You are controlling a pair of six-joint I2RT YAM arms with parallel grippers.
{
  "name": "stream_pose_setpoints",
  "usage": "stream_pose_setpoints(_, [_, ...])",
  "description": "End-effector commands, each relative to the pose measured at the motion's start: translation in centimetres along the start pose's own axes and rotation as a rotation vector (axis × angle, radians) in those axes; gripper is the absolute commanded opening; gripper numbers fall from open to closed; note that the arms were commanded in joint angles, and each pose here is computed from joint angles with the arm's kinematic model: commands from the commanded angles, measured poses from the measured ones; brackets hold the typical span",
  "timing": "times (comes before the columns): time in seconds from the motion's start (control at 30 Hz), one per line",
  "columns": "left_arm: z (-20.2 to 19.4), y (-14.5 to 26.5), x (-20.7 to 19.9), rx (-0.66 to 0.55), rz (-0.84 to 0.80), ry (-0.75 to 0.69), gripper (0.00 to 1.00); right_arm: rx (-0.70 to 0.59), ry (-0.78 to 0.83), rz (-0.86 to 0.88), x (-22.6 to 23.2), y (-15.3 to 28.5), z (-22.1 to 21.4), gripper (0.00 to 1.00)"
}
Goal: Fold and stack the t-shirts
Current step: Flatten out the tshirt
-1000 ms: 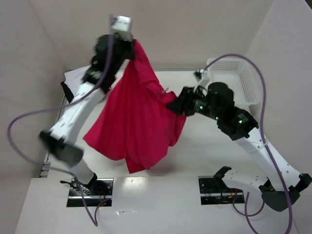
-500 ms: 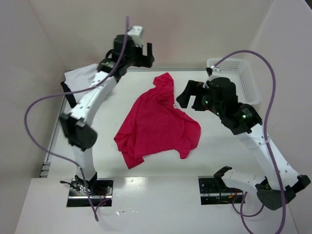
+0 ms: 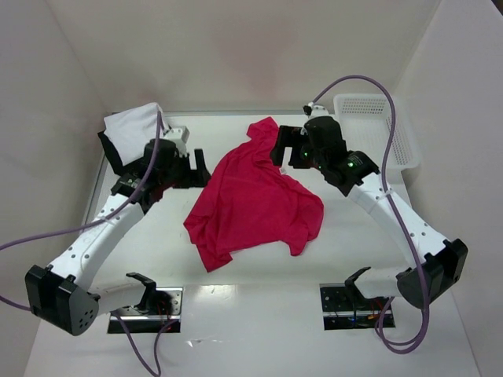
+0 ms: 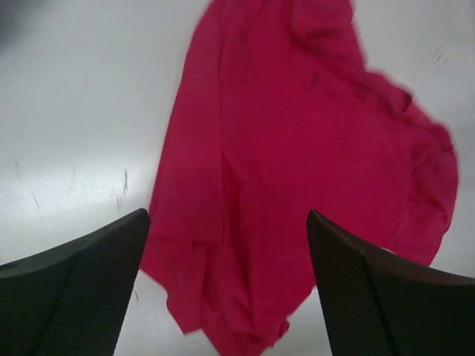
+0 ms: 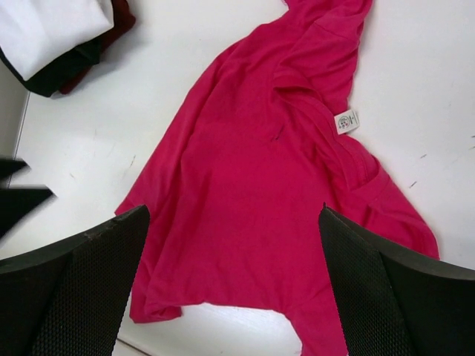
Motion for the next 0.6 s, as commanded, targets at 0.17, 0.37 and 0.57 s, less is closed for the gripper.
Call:
stream_pose_setpoints(0.17, [-8.2, -1.1, -0.7, 0.276, 0.004, 0.268, 0.91, -0.058, -0.051, 0.012, 0.0, -1.8, 0.1, 1.00])
stream_pose_setpoints(0.37, [-11.5, -5.4, 0.3, 0.370, 0.061, 0.347, 0.87, -0.042, -0.078, -0.002, -0.4, -1.8, -0.5, 1.00])
stream_pose_setpoints(0.57, [-12.4, -6.9, 2.1, 0.345, 0.074, 0.445, 0.81, -0.035, -0.088, -0.008, -0.5, -1.7, -0.6, 1.00])
Point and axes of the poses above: each gripper's point midway between its finger pads, its own y axis back along the fingers, its own x axis along the line the jaws close on, z = x × y, the point moved 10 cm from there along y, back along the fingers, and after that the axes turned 14 degrees about -y, right-handed, at the moved point
